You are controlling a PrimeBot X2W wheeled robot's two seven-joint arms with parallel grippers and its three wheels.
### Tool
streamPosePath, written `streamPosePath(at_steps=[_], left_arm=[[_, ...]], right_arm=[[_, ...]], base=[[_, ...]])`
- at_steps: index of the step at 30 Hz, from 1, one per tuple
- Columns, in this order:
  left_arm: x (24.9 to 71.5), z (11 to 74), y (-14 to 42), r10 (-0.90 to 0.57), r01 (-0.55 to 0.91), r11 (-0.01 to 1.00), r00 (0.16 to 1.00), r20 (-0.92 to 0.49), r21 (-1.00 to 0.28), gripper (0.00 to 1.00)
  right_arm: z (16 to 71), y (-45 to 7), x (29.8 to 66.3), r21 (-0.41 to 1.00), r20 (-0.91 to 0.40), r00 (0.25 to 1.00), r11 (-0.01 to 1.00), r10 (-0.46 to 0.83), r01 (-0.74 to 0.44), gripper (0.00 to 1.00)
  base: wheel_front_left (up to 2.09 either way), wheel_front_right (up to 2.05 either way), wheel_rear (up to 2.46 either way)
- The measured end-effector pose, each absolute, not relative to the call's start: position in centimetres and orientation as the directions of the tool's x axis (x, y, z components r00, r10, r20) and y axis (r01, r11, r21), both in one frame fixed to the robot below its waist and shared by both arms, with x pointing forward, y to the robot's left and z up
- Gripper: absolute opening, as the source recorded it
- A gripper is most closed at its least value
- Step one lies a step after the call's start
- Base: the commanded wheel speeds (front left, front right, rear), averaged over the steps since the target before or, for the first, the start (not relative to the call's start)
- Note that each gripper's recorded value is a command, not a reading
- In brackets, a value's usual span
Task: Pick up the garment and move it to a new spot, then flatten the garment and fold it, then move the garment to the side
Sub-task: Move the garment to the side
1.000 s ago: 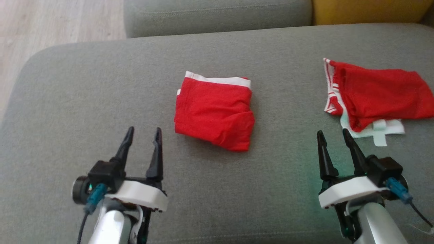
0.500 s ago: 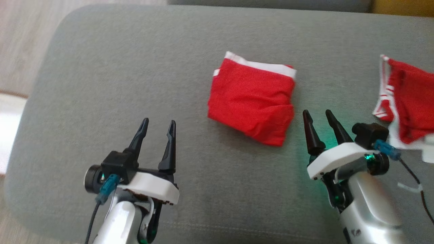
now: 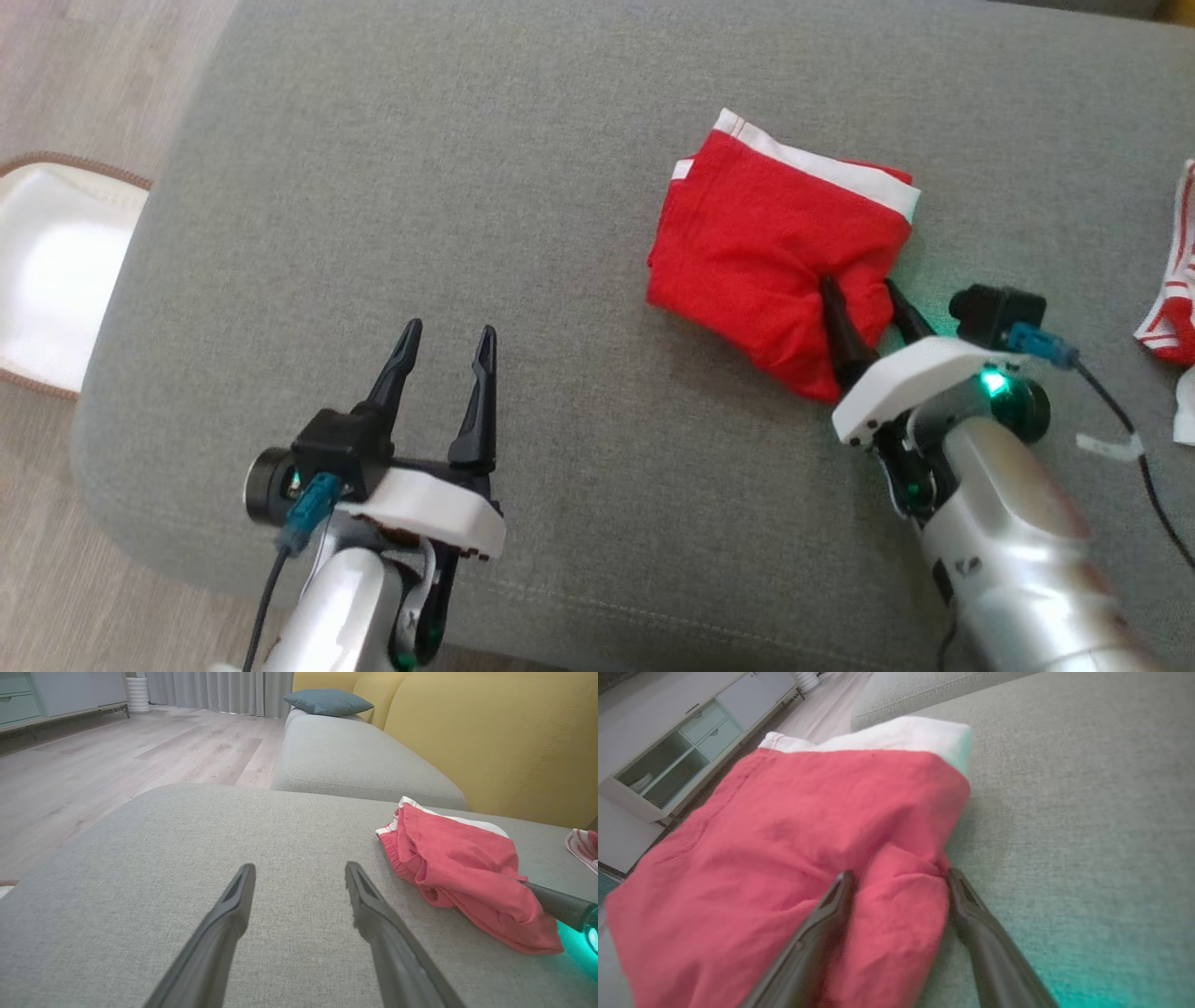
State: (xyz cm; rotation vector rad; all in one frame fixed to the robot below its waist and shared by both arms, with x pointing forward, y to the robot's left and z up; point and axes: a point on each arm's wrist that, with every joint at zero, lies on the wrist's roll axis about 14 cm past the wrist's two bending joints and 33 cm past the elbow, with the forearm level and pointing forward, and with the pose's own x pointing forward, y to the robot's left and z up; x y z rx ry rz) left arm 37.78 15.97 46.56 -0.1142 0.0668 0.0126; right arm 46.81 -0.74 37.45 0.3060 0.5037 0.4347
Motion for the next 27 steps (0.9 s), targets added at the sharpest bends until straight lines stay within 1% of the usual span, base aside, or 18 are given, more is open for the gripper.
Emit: streamPosePath(at_steps=[6,7,8,12,17,25,27], left_arm=[[38.5,47.0,15.6,-0.005,-0.001,0.994,0.999,-0.054,-0.112,1.0],[38.6,47.1,15.7,-0.003,-0.003,0.994,0.999,-0.051,-0.11,1.0],[38.6,47.1,15.7,-0.002,-0.004,0.994,0.999,-0.049,-0.109,1.0],[38.8,47.3,15.5,-0.008,0.003,0.994,0.999,-0.044,-0.111,1.0],[39.2,47.6,14.6,-0.034,0.03,0.992,0.999,-0.032,-0.119,1.0],[40.1,48.3,12.8,-0.085,0.083,0.988,0.996,-0.005,-0.132,1.0],[40.4,48.4,12.0,-0.109,0.108,0.985,0.994,0.001,-0.137,1.0]], right_arm=[[37.0,-0.5,48.3,0.31,-0.43,0.773,0.88,0.468,-0.361,1.0],[36.9,-0.5,48.3,0.298,-0.433,0.771,0.882,0.467,-0.366,0.62],[36.7,-0.6,48.3,0.29,-0.438,0.77,0.883,0.465,-0.369,0.0],[36.9,-1.0,48.3,0.222,-0.426,0.777,0.886,0.463,-0.406,0.0],[37.7,-2.4,48.4,0.076,-0.406,0.792,0.88,0.457,-0.469,0.0],[40.1,-8.4,49.5,-0.204,-0.369,0.837,0.844,0.403,-0.496,0.0],[40.9,-11.1,49.7,-0.283,-0.361,0.853,0.828,0.376,-0.484,0.0]], base=[[0.0,0.0,0.0],[0.0,0.0,0.0],[0.0,0.0,0.0],[0.0,0.0,0.0],[0.0,0.0,0.0],[0.0,0.0,0.0],[0.0,0.0,0.0]])
